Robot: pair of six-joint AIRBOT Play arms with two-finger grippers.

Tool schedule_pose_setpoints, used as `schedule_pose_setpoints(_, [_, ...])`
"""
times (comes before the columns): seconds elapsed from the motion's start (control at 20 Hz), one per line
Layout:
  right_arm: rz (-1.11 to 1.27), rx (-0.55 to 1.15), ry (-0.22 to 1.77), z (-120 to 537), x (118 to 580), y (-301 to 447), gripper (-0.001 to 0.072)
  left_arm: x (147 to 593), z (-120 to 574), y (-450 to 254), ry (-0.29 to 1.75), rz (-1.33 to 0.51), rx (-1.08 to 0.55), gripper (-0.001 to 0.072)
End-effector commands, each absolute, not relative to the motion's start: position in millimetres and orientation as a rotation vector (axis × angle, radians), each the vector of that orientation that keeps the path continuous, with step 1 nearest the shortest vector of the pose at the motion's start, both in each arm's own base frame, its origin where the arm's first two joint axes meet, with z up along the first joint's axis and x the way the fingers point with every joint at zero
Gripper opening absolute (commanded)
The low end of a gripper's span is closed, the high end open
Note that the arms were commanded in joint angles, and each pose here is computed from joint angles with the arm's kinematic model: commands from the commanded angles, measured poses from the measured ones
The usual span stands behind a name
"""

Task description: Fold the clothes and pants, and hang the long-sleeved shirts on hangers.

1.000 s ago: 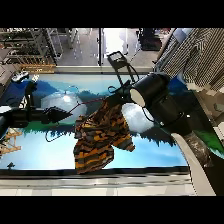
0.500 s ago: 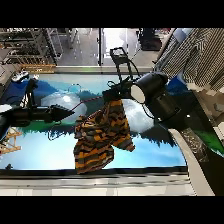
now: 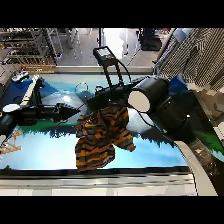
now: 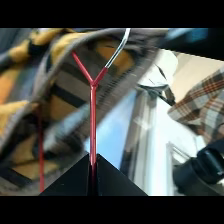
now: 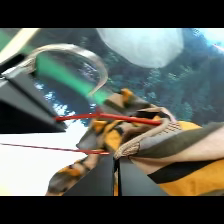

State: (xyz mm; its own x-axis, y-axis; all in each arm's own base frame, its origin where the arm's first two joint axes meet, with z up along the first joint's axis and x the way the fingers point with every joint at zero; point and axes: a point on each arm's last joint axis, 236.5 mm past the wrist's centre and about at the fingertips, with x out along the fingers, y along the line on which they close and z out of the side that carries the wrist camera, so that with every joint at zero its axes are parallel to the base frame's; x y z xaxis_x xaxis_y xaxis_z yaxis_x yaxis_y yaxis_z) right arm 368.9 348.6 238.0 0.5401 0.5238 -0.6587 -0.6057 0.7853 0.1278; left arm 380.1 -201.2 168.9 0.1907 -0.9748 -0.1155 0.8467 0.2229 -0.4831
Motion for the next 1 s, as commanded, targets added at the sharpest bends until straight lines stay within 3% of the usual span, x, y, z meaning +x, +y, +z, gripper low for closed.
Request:
schedule_pose_setpoints(0.0, [0.711,-0.128,0.734,247,354,353,0.0017,399,193,-197,0.228,-1.305,-0.336,0.001])
schedule_pose_setpoints(0.15, [0.726,-0.202,0.708,249,354,348,0.002,417,215,-183,0.057,-1.275,-0.382,0.0011])
schedule_pose_setpoints(0.2, [0.745,-0.257,0.683,250,354,347,0.0099,417,216,-181,0.025,-1.283,-0.379,0.0011])
schedule_pose_setpoints(0.3, [0.745,-0.429,0.59,259,363,334,0.0447,407,211,-184,0.018,-1.337,-0.365,0.0011])
schedule_pose_setpoints(0.35, [0.737,-0.551,0.527,266,370,324,0.0524,401,209,-186,0.008,-1.371,-0.354,0.001])
schedule_pose_setpoints(0.55, [0.596,-0.796,0.423,294,413,257,0.0523,395,202,-188,-0.001,-1.412,-0.343,0.0011])
schedule_pose_setpoints(0.7, [0.592,-1.025,0.422,281,442,218,0.0523,395,201,-188,0.004,-1.416,-0.347,0.0011])
schedule_pose_setpoints(0.8, [0.674,-1.23,0.399,260,454,220,0.0537,394,201,-189,0.003,-1.418,-0.347,0.0011])
schedule_pose_setpoints(0.95, [0.721,-1.284,0.282,250,476,254,0.0592,394,201,-188,0.004,-1.418,-0.347,0.0011])
